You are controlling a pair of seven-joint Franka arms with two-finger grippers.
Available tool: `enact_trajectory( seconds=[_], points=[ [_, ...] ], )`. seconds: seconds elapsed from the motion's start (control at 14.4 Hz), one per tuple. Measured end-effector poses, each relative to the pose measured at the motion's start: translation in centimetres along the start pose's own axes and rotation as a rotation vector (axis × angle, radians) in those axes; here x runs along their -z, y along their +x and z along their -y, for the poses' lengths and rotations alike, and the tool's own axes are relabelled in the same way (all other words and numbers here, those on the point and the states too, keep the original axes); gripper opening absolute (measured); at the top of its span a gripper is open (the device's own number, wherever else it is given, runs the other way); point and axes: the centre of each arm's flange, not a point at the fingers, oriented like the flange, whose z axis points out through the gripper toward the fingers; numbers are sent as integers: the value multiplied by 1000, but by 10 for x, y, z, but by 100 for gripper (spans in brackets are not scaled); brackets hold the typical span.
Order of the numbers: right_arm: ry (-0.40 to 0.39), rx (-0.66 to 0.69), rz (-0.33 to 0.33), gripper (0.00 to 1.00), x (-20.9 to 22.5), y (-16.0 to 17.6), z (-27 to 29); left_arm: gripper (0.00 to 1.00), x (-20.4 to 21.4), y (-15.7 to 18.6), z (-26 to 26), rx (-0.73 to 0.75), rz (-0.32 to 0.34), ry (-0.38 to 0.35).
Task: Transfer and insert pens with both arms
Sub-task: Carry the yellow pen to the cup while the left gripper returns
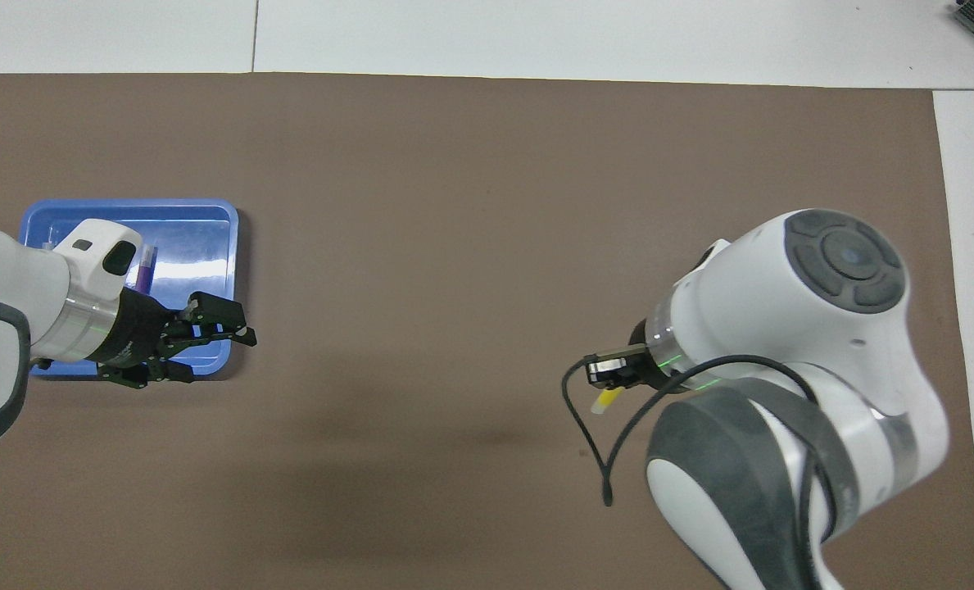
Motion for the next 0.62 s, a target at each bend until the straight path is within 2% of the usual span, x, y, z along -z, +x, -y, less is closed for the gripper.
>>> enact_trajectory(
  seconds=[0.28, 0.42, 0.55, 0.62],
  points=[
    [-185, 222, 59, 18, 32, -27, -58, 100, 31, 11, 22, -209, -51, 72],
    [-272, 319, 71, 18, 44, -32, -82, 100, 53, 18, 32, -360, -92, 131],
    [-285, 378, 57, 18, 51, -28, -113, 100, 71, 22, 36, -469, -124, 177],
    [-285, 408, 21, 18, 52, -21, -133, 100, 77, 25, 40, -489, -135, 186]
  ],
)
